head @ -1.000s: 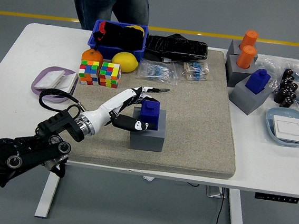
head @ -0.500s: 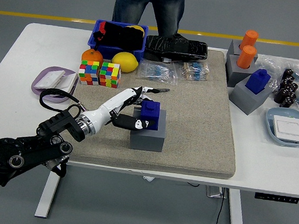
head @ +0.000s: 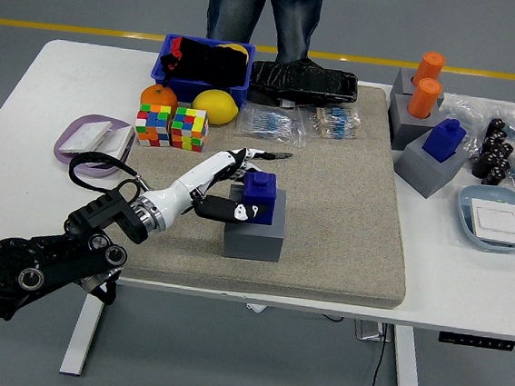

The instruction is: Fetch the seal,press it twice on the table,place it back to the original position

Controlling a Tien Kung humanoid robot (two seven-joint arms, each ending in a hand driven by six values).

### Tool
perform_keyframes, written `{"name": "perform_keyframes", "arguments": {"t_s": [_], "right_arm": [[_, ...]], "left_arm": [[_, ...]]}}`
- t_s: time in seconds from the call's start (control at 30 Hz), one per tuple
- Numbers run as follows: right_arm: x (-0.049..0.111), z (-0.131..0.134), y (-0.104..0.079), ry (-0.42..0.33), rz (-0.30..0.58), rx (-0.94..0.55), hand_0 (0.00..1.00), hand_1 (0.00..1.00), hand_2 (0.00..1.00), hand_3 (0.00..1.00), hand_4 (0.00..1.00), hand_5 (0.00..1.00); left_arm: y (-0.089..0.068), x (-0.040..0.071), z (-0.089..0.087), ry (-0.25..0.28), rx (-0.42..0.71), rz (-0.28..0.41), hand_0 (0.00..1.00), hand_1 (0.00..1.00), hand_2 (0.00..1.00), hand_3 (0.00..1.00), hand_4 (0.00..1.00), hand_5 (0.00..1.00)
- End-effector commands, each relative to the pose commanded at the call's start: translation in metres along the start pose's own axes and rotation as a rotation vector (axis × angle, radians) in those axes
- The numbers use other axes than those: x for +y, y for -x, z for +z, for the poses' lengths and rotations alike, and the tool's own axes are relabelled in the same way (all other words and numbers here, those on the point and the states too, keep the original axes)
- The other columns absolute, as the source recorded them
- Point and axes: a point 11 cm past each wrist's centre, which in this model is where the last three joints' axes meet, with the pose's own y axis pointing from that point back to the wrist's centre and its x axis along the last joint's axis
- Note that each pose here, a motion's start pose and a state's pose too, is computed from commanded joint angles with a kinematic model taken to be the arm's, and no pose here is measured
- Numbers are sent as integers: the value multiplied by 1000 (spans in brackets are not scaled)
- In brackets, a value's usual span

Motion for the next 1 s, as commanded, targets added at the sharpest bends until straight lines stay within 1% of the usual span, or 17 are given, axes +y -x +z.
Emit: {"name": "perform_keyframes", "arguments": {"t_s": [0.07,0.4,0.53,0.63,0.67,0.7,0.83,0.9,1.0], "right_arm": [[0,0,0,0,-1,0,784,682,661,611,785,450],[0,1,1,1,-3,-1,784,682,660,610,786,448],[0,1,1,0,-3,-3,784,682,660,612,786,448],[0,1,2,2,-3,-4,784,682,660,612,786,448],[0,2,2,2,-3,-3,784,682,660,610,785,447],[0,2,2,3,-3,-4,784,682,660,610,785,447],[0,2,3,4,-5,-4,784,682,660,610,785,447],[0,3,3,4,-6,-4,784,682,659,611,786,447],[0,3,3,3,-6,-5,784,682,659,611,786,447]], "left_arm": [[0,0,1,3,1,0,636,491,553,857,676,2],[0,-1,6,24,7,6,633,497,551,854,682,2],[-2,-2,8,38,14,21,632,501,548,853,682,2],[-8,-2,11,57,32,51,632,501,548,853,682,2],[-10,-2,12,65,37,63,631,502,542,848,657,2],[-12,-2,13,71,40,73,631,502,542,848,657,2],[-26,-1,18,100,50,126,631,502,542,848,657,2],[-32,-1,16,96,51,145,631,506,540,847,656,2],[-42,2,7,75,40,171,631,506,540,847,656,2]]}}
